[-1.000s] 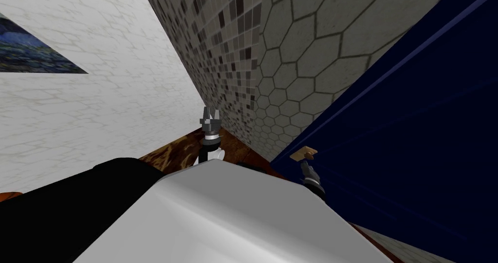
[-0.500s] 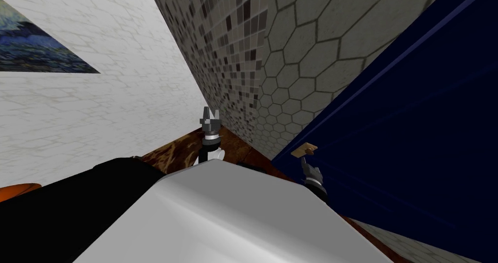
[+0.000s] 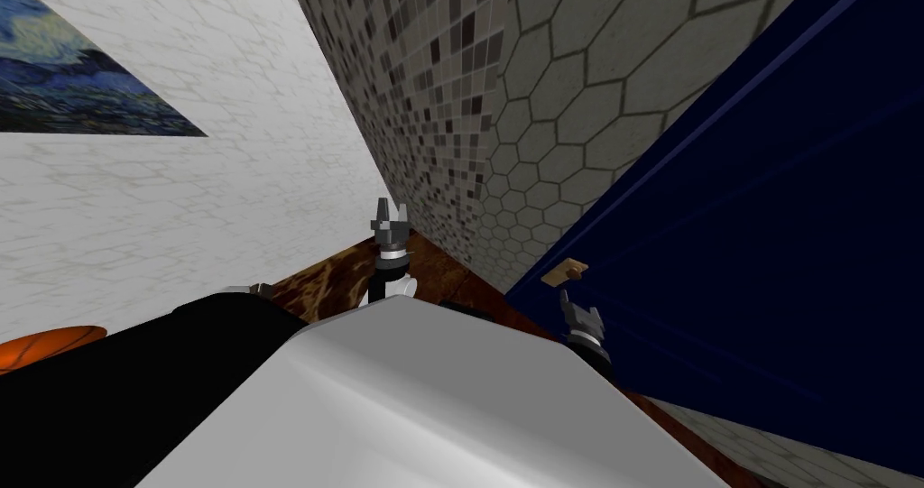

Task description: Pull the door open

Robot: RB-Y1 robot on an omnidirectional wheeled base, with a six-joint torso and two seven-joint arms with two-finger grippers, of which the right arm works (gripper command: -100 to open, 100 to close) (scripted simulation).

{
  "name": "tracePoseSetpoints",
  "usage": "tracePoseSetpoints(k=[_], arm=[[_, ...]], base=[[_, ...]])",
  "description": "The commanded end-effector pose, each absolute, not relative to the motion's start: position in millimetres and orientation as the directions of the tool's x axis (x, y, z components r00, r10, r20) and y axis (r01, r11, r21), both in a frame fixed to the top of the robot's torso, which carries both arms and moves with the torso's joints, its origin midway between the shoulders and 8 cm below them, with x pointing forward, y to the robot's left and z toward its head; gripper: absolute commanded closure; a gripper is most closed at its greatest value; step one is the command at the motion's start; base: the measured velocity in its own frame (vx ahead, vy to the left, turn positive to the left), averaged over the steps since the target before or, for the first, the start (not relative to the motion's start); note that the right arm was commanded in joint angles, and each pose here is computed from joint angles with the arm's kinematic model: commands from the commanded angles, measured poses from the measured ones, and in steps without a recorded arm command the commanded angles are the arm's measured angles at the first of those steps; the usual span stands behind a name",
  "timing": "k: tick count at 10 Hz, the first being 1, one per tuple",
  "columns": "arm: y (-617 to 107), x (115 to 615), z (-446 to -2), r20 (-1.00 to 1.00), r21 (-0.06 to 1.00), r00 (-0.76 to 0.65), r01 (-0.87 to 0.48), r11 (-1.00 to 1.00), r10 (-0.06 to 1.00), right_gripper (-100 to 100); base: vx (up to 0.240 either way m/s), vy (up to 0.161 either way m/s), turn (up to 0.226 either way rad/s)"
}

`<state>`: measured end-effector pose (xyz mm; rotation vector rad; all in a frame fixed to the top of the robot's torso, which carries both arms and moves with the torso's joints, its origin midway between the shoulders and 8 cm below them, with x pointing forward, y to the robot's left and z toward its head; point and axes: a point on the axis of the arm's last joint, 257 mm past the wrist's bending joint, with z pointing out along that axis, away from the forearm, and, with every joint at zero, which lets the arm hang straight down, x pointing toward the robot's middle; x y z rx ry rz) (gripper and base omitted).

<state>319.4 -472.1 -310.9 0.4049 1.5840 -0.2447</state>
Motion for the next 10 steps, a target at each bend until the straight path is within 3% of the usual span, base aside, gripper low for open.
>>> tracePoseSetpoints(k=[1,4,10], arm=[[-470.5,320.8,-304.4,-0.998,0.051,-0.010,0.389,0.920,0.060,-100],[-468.7,321.2,-298.6,-1.000,0.015,-0.004,0.377,0.926,0.018,-100],[-487.1,338.4,-296.5,-1.000,0.011,0.000,0.413,0.911,0.012,-100]], base=[[-0.073,0.037,0.014],[-0.073,0.030,0.013],[0.159,-0.082,0.064]])
